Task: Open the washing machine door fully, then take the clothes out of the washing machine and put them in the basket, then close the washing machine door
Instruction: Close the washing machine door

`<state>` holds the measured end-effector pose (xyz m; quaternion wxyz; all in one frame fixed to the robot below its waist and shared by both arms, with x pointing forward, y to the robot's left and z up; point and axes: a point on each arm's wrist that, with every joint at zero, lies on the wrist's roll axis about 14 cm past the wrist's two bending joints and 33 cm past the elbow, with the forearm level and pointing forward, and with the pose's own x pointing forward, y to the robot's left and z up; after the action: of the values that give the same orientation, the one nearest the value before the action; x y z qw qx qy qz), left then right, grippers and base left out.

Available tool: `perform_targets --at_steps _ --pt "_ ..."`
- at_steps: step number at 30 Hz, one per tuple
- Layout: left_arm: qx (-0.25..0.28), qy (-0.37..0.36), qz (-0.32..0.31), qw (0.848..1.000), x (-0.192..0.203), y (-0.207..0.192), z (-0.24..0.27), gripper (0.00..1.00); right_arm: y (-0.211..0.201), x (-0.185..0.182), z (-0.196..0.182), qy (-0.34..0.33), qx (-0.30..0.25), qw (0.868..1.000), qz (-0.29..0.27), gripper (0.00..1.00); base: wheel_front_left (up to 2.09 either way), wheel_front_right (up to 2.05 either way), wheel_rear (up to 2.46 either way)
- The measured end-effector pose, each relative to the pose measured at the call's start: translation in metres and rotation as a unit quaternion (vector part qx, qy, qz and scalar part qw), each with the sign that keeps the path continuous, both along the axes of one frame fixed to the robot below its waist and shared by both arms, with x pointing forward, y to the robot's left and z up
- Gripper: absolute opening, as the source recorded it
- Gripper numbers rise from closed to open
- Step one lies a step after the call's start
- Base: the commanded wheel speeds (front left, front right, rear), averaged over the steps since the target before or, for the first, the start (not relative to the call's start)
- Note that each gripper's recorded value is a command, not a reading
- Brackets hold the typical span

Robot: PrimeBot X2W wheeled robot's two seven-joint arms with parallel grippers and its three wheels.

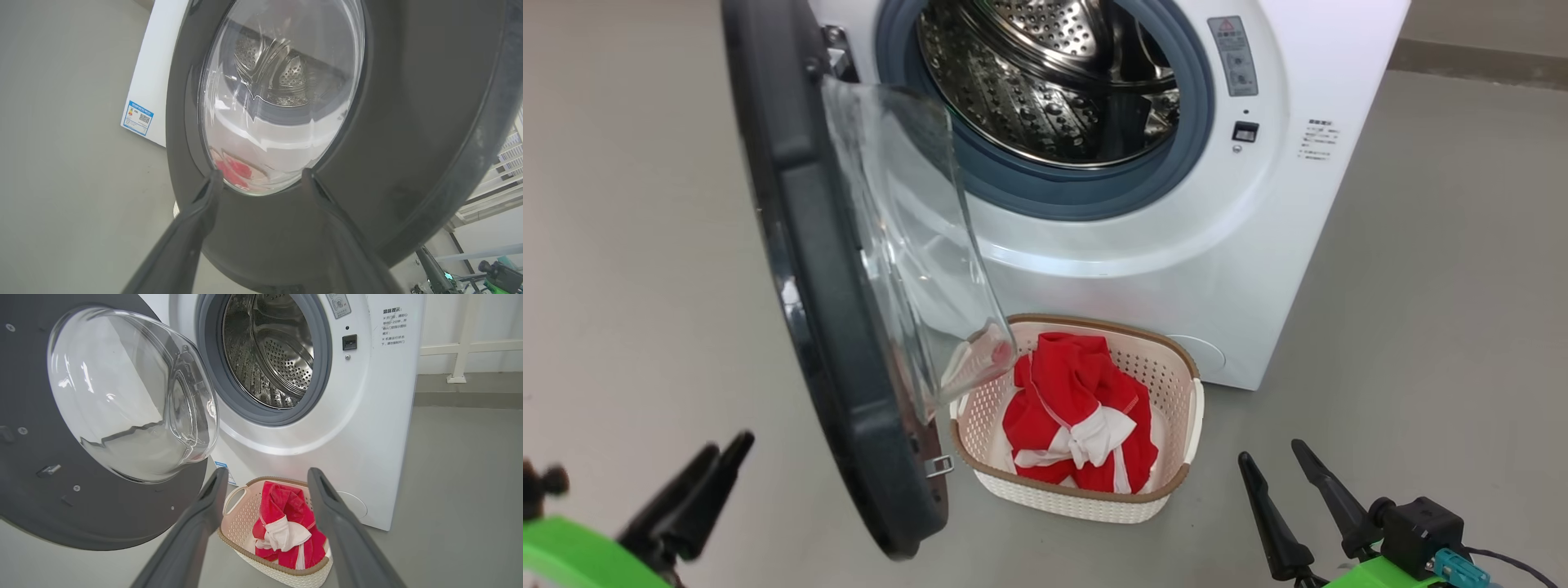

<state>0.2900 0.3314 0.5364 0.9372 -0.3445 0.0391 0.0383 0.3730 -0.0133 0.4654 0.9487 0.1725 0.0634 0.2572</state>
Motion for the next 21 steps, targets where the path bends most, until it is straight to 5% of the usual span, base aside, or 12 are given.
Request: perform_targets --at_steps 21 --pt "-0.033 0.033 0.116 0.992 -0.051 0.001 -0.078 1.0 0.008 -0.003 0.004 -0.006 -0.002 1.0 0.013 1.0 0.0 0.0 0.0"
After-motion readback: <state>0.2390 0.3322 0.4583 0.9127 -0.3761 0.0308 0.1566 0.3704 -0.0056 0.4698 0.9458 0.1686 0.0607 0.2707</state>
